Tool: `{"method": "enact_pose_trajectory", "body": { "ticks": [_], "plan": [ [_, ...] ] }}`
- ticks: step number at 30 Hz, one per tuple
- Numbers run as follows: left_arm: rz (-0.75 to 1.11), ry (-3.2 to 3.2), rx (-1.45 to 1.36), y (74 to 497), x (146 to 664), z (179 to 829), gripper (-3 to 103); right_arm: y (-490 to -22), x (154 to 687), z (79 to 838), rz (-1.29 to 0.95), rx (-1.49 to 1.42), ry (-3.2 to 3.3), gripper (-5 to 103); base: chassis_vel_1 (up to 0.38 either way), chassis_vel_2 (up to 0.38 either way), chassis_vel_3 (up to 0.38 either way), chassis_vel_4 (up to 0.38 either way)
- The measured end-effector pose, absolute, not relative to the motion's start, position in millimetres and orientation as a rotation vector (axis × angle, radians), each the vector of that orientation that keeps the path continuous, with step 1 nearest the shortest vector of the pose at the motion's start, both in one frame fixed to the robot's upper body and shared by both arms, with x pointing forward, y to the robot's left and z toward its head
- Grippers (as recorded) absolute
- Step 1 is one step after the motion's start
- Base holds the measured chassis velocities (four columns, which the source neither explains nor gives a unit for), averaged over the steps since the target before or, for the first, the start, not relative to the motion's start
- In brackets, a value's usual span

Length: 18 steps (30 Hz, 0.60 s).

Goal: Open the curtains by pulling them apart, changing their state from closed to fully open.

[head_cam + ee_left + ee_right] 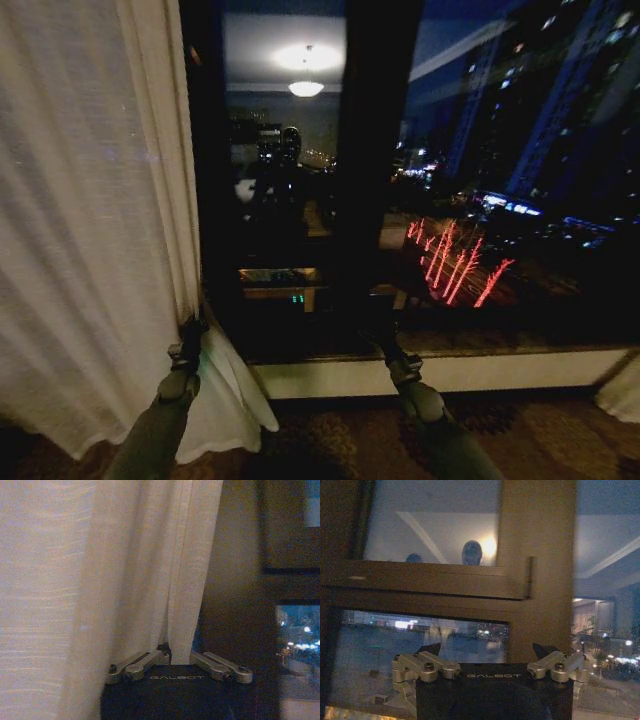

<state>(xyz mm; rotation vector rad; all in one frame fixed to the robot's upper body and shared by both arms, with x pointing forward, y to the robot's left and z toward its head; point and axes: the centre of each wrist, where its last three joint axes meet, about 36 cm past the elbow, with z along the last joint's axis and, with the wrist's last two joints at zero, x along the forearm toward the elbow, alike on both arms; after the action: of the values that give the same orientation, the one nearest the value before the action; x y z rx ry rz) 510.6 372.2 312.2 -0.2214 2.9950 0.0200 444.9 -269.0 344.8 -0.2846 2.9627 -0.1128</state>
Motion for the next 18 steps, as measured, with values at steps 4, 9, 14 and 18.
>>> {"method": "enact_pose_trajectory", "body": {
  "ticks": [4, 9, 14, 18],
  "plan": [
    [0.023, 2.994, -0.229, 374.6, 510.6, 311.1, 1, -269.0, 444.9, 344.8, -0.113, -0.285, 2.963, 100, 0.351, 0.356, -0.355, -0.352],
    [0.025, 2.995, -0.236, 376.5, 510.0, 309.0, 1, -269.0, 444.9, 344.8, -0.113, -0.285, 2.963, 100, 0.338, 0.373, -0.359, -0.35],
    [0.024, 2.993, -0.241, 377.9, 509.8, 308.4, 1, -269.0, 444.9, 344.8, -0.113, -0.285, 2.963, 100, 0.337, 0.349, -0.358, -0.355],
    [0.024, 2.991, -0.244, 379.2, 509.4, 308.5, 1, -269.0, 444.9, 344.8, -0.113, -0.285, 2.963, 100, 0.353, 0.343, -0.356, -0.347]
  ]
}}
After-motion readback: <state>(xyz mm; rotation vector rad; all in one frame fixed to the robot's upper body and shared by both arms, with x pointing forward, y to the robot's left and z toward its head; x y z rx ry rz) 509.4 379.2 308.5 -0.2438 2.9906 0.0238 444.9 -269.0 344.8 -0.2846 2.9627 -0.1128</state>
